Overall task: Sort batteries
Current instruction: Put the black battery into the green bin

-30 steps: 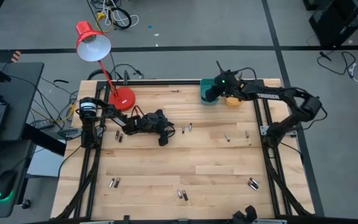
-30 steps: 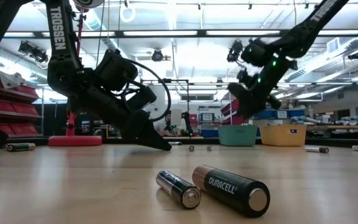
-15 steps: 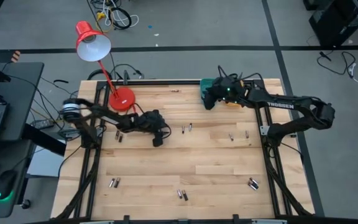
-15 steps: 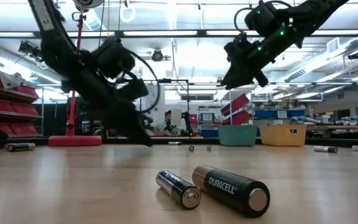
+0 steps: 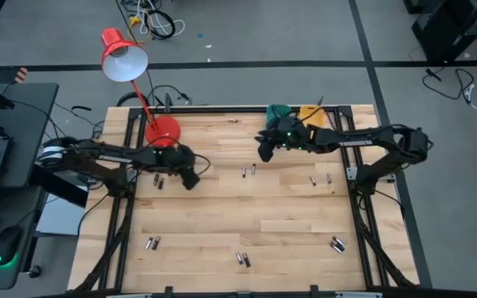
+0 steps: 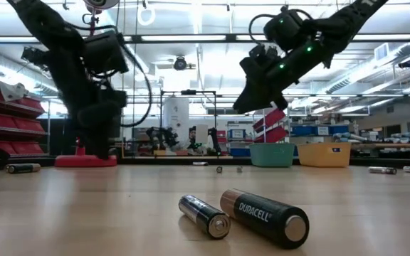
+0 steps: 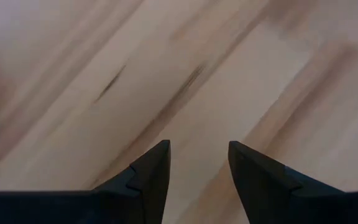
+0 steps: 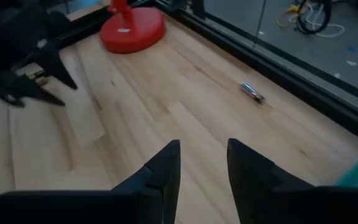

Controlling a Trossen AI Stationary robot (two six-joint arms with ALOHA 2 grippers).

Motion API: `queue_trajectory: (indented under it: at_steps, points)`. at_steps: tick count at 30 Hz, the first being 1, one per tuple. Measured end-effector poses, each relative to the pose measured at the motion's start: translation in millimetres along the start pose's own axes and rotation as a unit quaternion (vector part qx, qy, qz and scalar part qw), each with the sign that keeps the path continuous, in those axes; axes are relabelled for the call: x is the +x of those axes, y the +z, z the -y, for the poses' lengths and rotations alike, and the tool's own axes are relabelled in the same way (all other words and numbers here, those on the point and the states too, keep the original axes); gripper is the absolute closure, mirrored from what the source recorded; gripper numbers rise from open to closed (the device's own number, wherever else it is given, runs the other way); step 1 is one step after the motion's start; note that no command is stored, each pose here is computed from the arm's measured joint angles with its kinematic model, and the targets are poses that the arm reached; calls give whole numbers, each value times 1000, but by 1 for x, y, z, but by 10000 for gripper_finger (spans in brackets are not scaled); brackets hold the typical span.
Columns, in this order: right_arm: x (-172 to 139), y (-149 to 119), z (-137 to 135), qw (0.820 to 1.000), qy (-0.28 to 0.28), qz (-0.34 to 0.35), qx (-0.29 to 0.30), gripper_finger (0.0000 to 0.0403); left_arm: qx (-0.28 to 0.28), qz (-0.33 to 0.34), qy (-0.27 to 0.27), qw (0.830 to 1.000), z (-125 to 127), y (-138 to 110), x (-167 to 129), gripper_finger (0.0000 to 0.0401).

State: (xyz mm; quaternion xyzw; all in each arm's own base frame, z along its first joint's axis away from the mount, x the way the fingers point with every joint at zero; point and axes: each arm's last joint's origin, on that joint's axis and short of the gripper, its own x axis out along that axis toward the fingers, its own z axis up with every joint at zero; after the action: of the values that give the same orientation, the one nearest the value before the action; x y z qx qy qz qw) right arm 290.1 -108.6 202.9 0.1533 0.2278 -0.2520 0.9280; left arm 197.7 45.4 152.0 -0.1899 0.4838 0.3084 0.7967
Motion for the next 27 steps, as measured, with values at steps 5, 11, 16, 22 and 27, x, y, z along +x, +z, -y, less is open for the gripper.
queue_trajectory:
  at_steps: [5,11,16,22,27]
  points:
    - [18,-9,-4,1000,8,7,-8,286,-59,-72,54,994,-14,-17,-12,222]
    - [33,-21,-3,1000,3,-5,-14,286,-93,-98,91,987,-21,-24,-18,222]
    - [39,-28,-4,1000,4,-16,-18,286,-99,-127,124,979,-27,-19,-28,222]
    - [38,-31,-9,999,9,-28,-40,288,-86,-135,194,968,-35,-9,-46,222]
    - [37,-38,-12,997,14,-35,-60,288,-101,-169,188,962,-39,-20,-40,222]
